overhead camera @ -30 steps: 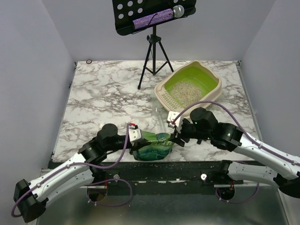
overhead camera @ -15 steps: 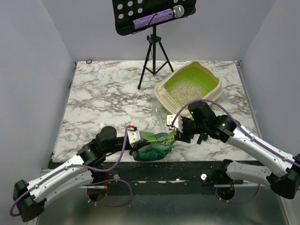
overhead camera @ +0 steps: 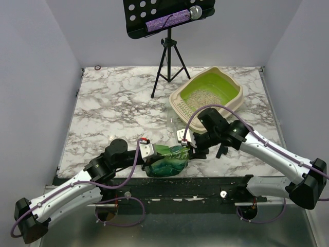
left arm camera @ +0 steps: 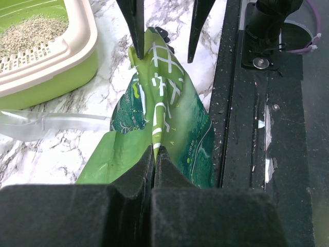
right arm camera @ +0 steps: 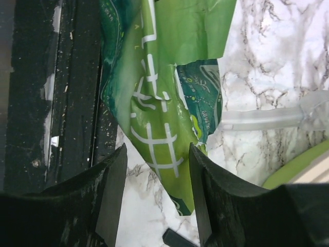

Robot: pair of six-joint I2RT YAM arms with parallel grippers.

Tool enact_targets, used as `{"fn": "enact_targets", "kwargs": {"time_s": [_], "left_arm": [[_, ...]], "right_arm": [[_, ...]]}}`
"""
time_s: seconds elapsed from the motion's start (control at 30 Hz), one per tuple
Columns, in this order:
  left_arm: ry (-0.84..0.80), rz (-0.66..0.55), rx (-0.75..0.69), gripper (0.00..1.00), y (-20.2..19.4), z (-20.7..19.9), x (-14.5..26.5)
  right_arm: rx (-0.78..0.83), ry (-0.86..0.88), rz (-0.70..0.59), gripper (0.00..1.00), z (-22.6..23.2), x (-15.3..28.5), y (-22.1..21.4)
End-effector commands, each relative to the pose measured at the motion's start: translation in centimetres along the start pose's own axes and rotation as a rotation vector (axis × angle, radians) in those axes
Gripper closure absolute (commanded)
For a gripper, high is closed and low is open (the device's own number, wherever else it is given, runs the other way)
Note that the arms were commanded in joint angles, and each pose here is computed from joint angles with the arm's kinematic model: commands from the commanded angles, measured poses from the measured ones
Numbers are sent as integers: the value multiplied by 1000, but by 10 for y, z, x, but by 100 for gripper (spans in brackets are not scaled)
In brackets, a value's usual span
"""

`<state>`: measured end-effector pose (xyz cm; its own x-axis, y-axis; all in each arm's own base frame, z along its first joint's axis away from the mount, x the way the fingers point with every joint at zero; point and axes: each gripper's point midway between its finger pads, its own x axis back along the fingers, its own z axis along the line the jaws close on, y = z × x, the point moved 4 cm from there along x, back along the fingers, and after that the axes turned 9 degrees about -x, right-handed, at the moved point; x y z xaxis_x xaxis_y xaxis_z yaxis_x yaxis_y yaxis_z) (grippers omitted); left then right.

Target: Fill the litter box with clean litter

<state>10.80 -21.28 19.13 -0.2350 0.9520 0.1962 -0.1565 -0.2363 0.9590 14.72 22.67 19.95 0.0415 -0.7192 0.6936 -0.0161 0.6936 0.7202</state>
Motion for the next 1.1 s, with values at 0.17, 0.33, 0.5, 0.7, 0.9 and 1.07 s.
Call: {"fn": "enact_targets", "kwargs": {"time_s": [0.17, 0.33, 0.5, 0.7, 0.9, 1.07], "left_arm": [[37, -68, -52, 100, 20, 7, 3], [76, -73, -66, 100, 20, 11, 5], [204, -88, -100, 100, 22, 26, 15], [345, -150, -153, 100, 34, 41, 29], [313, -183, -187, 100, 42, 39, 26], [244, -171, -221, 100, 54, 39, 17]], "right_arm": [[-70, 93, 11, 65, 12, -14, -14], [-126, 43, 45, 100, 6, -18, -25], [-254, -198, 30, 100, -13, 4, -39], [-352, -387, -76, 100, -18, 36, -52], [-314, -316, -122, 100, -16, 33, -38], [-261, -382, -135, 86, -35, 52, -12]]}}
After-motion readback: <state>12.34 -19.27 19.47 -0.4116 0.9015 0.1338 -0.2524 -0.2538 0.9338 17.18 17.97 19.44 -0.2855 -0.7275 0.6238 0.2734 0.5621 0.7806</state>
